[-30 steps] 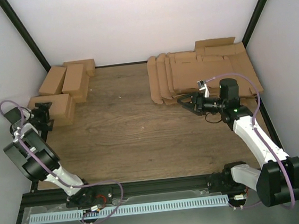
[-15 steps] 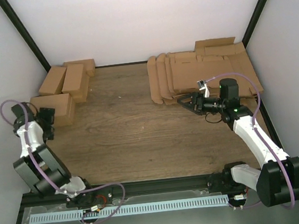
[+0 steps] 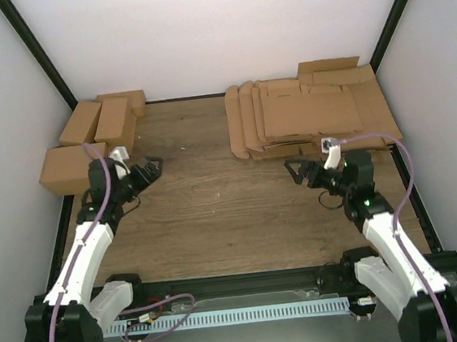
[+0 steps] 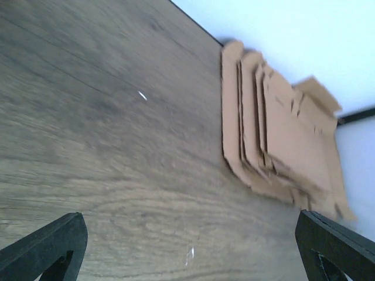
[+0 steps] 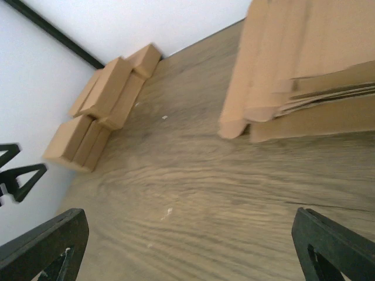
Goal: Fold the paper box
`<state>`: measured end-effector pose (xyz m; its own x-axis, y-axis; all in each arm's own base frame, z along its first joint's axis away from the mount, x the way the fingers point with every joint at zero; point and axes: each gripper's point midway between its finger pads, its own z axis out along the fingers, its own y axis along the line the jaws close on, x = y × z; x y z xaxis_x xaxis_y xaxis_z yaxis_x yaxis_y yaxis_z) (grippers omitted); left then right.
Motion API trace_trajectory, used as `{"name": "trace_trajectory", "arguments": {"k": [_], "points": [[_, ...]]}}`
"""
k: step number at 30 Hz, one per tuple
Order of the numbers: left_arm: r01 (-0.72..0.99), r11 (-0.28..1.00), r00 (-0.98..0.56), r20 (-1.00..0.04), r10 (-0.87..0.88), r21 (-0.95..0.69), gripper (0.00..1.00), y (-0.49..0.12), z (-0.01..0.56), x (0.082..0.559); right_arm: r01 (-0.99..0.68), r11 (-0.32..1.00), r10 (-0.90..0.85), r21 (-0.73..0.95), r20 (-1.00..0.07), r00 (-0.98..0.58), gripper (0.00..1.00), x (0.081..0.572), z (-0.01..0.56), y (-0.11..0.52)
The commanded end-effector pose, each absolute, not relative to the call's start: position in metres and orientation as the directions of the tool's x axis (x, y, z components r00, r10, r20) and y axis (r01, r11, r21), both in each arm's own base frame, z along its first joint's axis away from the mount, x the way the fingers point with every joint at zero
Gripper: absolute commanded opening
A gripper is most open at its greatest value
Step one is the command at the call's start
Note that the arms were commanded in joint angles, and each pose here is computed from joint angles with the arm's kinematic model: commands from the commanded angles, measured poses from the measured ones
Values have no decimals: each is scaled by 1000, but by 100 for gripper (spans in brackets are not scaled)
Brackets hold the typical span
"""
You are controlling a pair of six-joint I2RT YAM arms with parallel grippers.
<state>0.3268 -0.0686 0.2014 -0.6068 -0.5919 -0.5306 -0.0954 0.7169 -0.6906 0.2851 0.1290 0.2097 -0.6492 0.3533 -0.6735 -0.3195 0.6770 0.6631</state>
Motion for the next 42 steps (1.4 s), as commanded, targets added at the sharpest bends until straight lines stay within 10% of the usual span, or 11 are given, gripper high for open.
{"name": "trace_trajectory", "arguments": {"k": [1, 6, 17, 22, 28, 42], "points": [[132, 807, -582, -704, -406, -575, 100, -103, 205, 324, -312, 806, 385, 503, -846, -368, 100, 288, 224, 91], [450, 763, -483, -845, -229, -464, 100, -149, 218, 304, -337, 876, 288, 347, -934, -212, 100, 275, 229, 79], [130, 973, -253, -955, -154, -191, 100, -76, 212, 323, -51, 917, 380, 396, -905, -189, 100, 298, 204, 34], [-35, 970, -215, -946, -242, -240, 100, -33, 200, 332, -211, 950, 192, 230, -963, -188, 100, 306, 199, 57], [-32, 978, -204, -956, -210, -208, 100, -31, 183, 329, 16, 940, 338, 340, -928, -155, 100, 311, 180, 21], [-117, 970, -232, -943, -237, -215, 100, -18, 168, 324, -44, 941, 320, 335, -925, -203, 100, 314, 173, 34]]}}
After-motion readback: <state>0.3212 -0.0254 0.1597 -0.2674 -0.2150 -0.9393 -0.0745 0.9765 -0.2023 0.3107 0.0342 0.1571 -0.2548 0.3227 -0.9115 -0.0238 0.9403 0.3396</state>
